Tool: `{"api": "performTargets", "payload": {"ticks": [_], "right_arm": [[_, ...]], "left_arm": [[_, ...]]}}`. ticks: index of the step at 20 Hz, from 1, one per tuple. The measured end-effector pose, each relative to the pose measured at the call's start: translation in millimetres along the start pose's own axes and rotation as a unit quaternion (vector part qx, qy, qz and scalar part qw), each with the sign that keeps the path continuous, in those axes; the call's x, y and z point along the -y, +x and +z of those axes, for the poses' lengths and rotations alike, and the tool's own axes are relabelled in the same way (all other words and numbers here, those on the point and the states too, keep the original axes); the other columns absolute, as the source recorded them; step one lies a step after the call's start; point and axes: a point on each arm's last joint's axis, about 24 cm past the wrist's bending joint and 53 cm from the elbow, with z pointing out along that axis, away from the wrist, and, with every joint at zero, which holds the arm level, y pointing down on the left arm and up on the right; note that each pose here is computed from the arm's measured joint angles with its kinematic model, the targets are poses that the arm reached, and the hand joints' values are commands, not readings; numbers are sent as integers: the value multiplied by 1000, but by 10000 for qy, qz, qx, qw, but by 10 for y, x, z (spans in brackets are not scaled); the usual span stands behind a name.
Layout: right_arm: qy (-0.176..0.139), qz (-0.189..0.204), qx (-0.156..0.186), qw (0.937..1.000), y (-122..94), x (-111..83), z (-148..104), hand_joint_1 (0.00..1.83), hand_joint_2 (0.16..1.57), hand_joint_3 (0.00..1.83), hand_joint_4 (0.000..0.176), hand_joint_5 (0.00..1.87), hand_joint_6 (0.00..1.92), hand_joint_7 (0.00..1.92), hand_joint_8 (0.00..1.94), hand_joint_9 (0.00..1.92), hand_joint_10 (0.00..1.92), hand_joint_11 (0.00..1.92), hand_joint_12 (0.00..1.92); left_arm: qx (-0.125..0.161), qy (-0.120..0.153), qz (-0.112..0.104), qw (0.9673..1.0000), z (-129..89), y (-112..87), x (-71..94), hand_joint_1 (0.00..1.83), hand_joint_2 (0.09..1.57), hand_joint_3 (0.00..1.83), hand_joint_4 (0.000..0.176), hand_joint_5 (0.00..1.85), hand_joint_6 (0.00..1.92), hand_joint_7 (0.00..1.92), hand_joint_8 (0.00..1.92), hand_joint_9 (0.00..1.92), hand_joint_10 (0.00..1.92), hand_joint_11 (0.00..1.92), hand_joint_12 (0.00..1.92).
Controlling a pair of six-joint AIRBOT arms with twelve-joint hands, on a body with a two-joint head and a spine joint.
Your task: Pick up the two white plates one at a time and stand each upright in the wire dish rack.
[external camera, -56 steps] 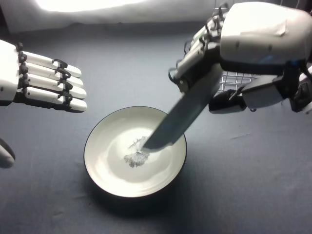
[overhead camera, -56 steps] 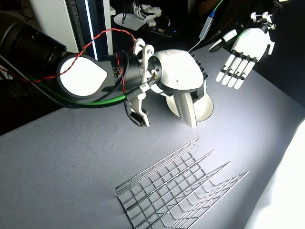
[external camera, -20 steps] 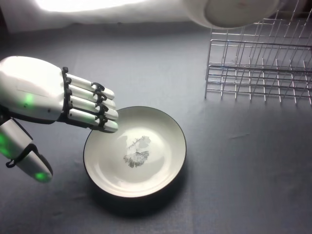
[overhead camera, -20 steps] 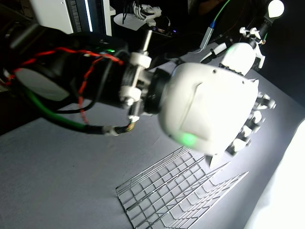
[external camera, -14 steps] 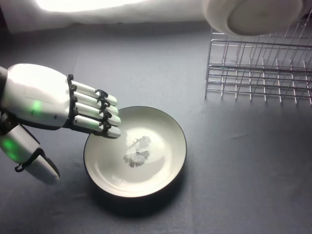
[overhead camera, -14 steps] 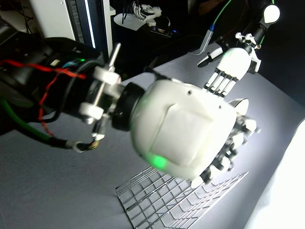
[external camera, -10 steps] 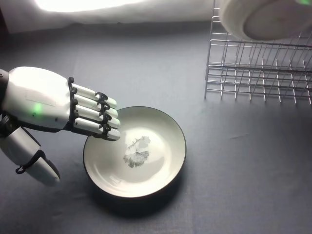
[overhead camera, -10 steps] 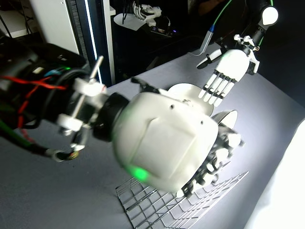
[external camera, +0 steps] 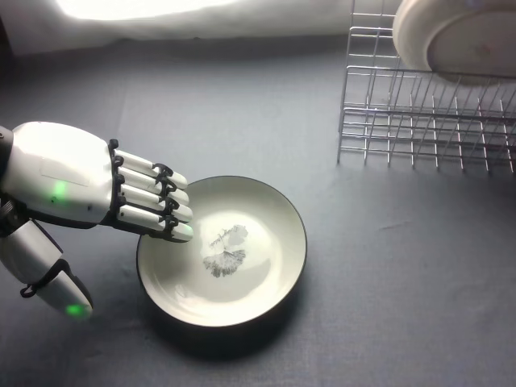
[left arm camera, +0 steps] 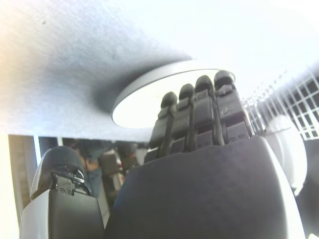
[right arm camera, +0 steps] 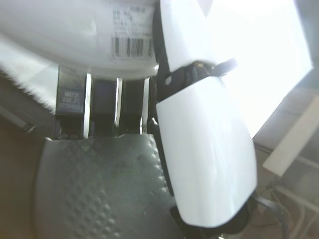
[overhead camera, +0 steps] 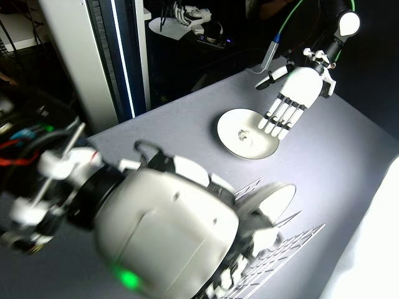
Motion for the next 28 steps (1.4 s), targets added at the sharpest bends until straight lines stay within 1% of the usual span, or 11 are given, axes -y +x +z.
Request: {"api": "performTargets", "payload": {"ticks": [8,14,18,19,20,21,22,23,24,26,28], "right_arm": [[154,-562,-148,9982,36,323,-35,1372,1113,0,0,936,1083,947,954,949,1089,804,1032],[70,-961,-330,9948,109,348,-60,1372,1116,0,0,925,1101,968,951,922,1106,799,1024],[40,-1075,-397,9934,143,340,-60,1356,1177,1,0,722,1309,870,1111,844,1306,624,1092],[38,-1101,-411,9931,150,340,-61,1165,1211,0,0,760,1289,806,592,771,735,538,1100],[36,-1134,-431,9926,162,342,-60,1216,1157,0,0,652,659,822,279,773,432,473,1091],[30,-1135,-431,9926,163,341,-59,1195,1149,0,0,657,328,792,112,744,252,381,1120],[-5,-1153,-407,9925,138,327,-49,1195,1149,0,0,657,328,792,112,744,252,381,1120],[-78,-1165,-387,9924,124,296,-39,1188,1148,0,0,695,175,800,43,759,164,349,1150],[-80,-1181,-371,9923,107,296,-33,1188,1148,0,0,695,175,800,43,759,164,349,1150],[-46,-1196,-353,9922,89,301,-20,1044,1175,2,0,502,17,521,0,483,3,6,1132],[-167,-1230,-401,9915,137,193,12,989,1130,0,0,417,0,428,0,389,0,0,990]], "left_arm": [[-20,-30,-5,10000,7,37,-28,0,1069,7,0,0,0,0,0,0,0,0,0],[-22,-47,-36,10000,0,56,-50,0,1069,5,0,0,0,0,0,0,0,0,0],[-28,-48,-43,10000,-1,63,-52,0,1058,0,0,3,0,0,0,0,0,0,0],[-27,-50,-43,10000,-1,63,-53,0,1058,0,0,2,0,0,0,0,0,0,0],[-27,-50,-43,10000,-1,63,-53,0,1057,0,0,0,0,0,0,0,0,0,0],[-27,-50,-43,10000,-1,63,-53,0,1062,2,0,0,0,0,0,0,0,0,0],[-30,-57,-40,10000,-6,64,-59,0,1062,2,0,0,0,0,0,0,0,0,0],[-28,-58,-41,10000,-6,63,-60,0,1063,2,0,0,0,0,0,0,0,0,0],[-27,-58,-44,10000,-6,62,-60,0,1063,2,0,0,0,0,0,0,0,0,0],[-45,-64,-49,10000,-5,83,-65,0,1067,3,0,0,0,0,0,0,0,0,0],[-50,-58,-117,9999,-4,114,-66,0,1060,0,0,15,6,2,1,0,0,0,0]]}}
